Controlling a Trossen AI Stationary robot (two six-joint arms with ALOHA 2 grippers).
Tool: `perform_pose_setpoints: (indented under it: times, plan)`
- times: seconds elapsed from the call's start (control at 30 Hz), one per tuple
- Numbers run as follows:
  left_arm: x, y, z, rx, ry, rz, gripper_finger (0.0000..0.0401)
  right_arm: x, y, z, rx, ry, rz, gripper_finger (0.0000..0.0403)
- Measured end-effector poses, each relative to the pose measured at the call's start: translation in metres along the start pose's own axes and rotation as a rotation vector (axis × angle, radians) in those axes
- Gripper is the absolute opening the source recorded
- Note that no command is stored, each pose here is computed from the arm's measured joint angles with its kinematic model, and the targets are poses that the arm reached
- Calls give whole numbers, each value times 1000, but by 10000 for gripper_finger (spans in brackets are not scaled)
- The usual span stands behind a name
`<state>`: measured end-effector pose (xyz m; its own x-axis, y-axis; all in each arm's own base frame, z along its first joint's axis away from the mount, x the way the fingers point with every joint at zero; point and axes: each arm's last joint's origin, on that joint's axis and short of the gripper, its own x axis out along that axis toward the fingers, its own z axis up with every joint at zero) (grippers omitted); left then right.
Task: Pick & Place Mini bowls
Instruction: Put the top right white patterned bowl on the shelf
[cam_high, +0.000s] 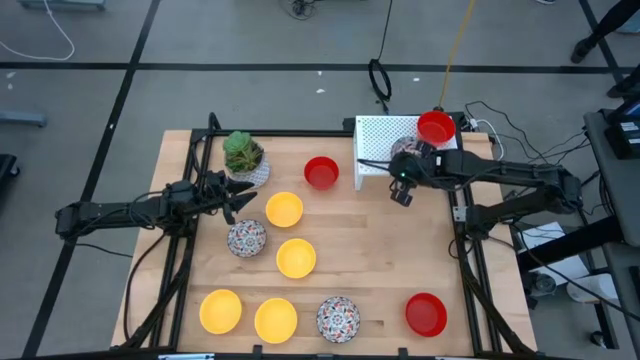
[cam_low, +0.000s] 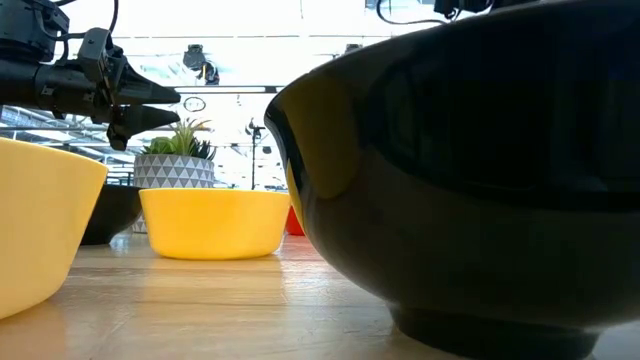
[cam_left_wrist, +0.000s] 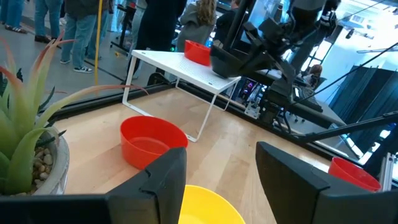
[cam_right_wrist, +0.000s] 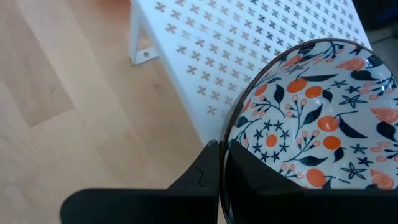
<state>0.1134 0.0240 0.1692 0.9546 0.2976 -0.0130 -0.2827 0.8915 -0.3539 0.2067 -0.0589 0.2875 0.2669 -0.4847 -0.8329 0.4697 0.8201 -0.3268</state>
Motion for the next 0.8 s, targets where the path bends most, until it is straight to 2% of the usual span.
perform_pose_setpoints:
  times: [0.27, 0.8]
  plan:
    - [0, 0, 0, 0, 0, 0, 198, 2, -5, 0, 18, 14, -6, 4]
    - [0, 0, 0, 0, 0, 0, 198, 2, -5, -1, 14, 15, -3, 56]
